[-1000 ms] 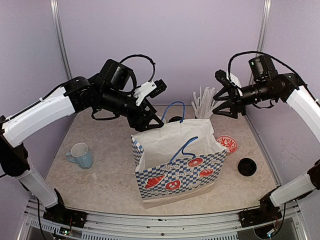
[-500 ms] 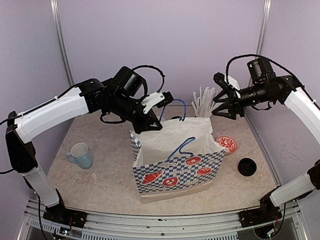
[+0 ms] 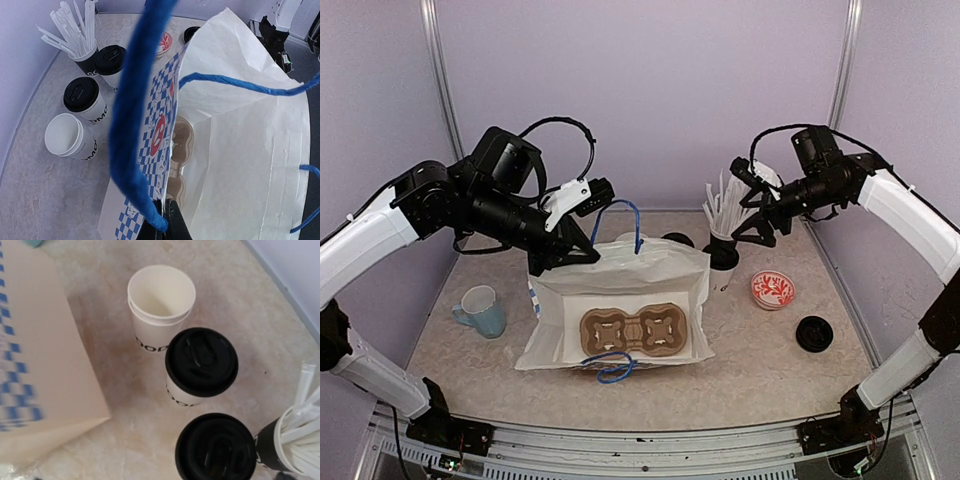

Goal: Pack the takeout coffee

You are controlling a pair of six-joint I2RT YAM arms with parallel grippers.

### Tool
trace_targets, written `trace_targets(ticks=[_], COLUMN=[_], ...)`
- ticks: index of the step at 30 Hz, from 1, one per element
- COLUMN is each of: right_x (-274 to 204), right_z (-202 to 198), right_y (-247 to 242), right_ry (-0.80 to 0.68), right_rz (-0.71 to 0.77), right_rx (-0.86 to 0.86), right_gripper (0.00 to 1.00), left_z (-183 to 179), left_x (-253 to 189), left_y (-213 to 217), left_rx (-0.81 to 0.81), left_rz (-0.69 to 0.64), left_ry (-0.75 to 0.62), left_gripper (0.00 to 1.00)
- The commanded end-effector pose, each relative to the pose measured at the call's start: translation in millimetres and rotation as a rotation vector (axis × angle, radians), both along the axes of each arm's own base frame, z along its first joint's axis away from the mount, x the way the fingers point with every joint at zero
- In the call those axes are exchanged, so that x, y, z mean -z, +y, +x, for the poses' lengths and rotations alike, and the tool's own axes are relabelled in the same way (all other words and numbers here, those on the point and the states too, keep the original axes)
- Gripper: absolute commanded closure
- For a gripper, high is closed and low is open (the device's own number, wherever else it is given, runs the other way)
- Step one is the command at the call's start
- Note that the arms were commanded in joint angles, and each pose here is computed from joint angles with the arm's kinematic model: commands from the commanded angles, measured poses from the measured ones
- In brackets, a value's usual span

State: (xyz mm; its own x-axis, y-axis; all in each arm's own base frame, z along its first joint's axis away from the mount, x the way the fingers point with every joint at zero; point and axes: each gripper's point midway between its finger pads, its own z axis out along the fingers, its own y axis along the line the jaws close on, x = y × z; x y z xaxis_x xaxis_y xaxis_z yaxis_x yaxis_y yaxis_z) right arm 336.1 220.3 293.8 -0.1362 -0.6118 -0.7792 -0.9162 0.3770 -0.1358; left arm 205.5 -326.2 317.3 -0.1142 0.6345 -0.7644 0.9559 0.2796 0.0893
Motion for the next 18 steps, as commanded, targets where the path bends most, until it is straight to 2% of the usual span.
trace_targets(ticks=[1, 4, 7, 9, 18], right_x=[4, 22, 47, 65, 108], right_z=[13, 33, 57, 70, 101], right_y=[3, 3, -5, -10, -15], right_ry=[-0.028, -0.016, -0.011, 0.008, 0.091], right_rz=[-0.009, -0.050, -0.139, -0.197, -0.312], right_rx=[-0.020, 0.024, 0.098, 0.128, 0.173], right_gripper=[0.01, 0.07, 0.19, 0.22, 0.20], left_z=[-5, -1, -1, -5, -5], left_x=[18, 17, 9, 6, 12], left_y=[14, 22, 24, 22, 12], left_rx=[-0.021, -0.046, -0.044, -0.021, -0.001], left_rz=[0.048, 0.039, 0.013, -0.004, 0.011], left_ry=[0.043, 0.047, 0.046, 0.065, 0.092], left_gripper=[1.00, 1.00, 1.00, 1.00, 1.00])
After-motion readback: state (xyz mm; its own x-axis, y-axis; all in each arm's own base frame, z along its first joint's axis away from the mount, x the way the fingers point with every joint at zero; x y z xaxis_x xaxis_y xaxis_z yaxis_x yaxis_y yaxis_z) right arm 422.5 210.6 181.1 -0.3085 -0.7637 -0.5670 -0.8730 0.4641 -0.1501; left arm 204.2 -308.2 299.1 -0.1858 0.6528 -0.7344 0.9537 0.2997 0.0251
